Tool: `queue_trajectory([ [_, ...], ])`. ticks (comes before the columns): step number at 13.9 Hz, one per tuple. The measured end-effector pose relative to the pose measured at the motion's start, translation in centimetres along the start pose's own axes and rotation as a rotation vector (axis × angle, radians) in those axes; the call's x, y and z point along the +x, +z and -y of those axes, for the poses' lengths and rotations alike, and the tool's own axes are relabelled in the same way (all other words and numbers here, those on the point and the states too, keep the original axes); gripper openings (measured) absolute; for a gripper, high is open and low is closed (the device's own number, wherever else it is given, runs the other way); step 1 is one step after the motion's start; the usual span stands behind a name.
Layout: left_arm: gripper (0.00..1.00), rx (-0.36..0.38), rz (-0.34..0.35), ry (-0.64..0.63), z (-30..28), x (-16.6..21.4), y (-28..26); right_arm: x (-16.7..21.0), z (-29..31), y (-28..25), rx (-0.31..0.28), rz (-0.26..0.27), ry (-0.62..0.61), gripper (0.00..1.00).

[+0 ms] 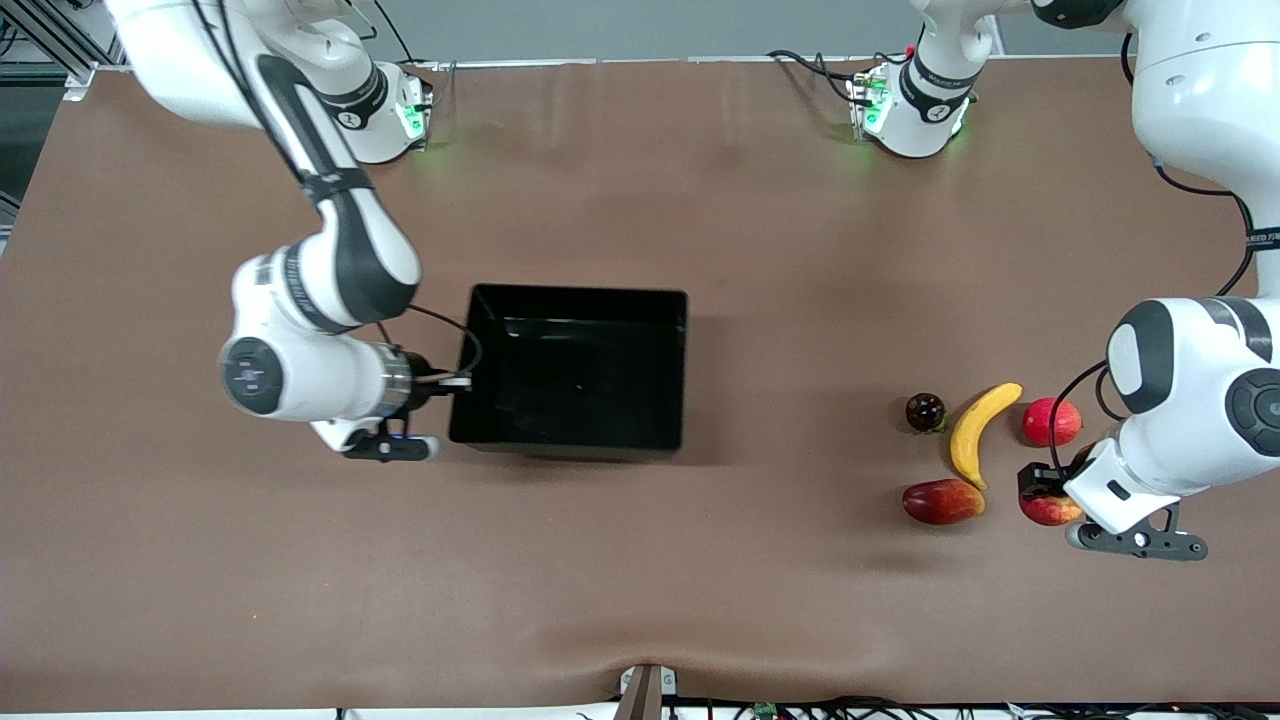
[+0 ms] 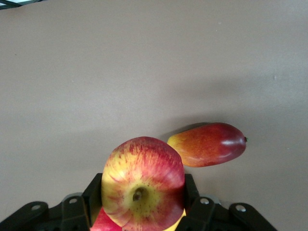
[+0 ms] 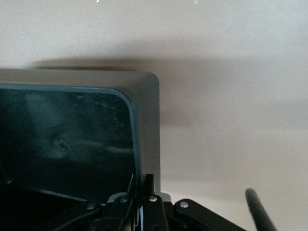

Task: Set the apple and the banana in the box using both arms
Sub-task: 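Push the box toward the fruit with the right gripper while the left gripper lifts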

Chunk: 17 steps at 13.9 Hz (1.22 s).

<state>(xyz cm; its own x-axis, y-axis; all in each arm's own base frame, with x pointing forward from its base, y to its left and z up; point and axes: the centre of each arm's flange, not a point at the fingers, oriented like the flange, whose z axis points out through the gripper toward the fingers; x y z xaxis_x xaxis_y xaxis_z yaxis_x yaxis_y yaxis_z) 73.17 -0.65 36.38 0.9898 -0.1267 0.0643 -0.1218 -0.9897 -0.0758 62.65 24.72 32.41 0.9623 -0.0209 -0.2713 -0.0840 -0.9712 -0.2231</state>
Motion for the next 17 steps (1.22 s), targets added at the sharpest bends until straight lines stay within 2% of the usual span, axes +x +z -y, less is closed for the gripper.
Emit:
queue_trajectory([
  [4,0.69,0.001,0.015,-0.046,-1.6,-0.2,-1.4,-1.4,5.8,6.8,-0.034,0.022,-0.042,0.06],
  [6,0.69,-0.001,0.018,-0.057,-2.5,-0.3,-1.9,-2.3,7.5,8.7,-0.049,0.039,-0.062,0.06],
  [8,0.69,-0.002,0.013,-0.069,-4.2,-0.2,-2.6,-2.8,8.6,9.7,-0.052,0.034,-0.074,0.06],
  [10,0.69,-0.003,0.021,-0.098,-5.5,-0.4,-3.3,-2.7,8.9,10.1,-0.046,0.023,-0.018,0.21],
  [13,0.69,-0.01,0.014,-0.122,-7.6,-0.4,-4.4,-2.0,9.4,8.1,-0.027,-0.012,0.023,0.54],
  [17,0.69,-0.029,-0.002,-0.18,-11.1,-0.6,-6.1,0.0,8.0,-2.1,-0.013,-0.017,0.044,0.93],
])
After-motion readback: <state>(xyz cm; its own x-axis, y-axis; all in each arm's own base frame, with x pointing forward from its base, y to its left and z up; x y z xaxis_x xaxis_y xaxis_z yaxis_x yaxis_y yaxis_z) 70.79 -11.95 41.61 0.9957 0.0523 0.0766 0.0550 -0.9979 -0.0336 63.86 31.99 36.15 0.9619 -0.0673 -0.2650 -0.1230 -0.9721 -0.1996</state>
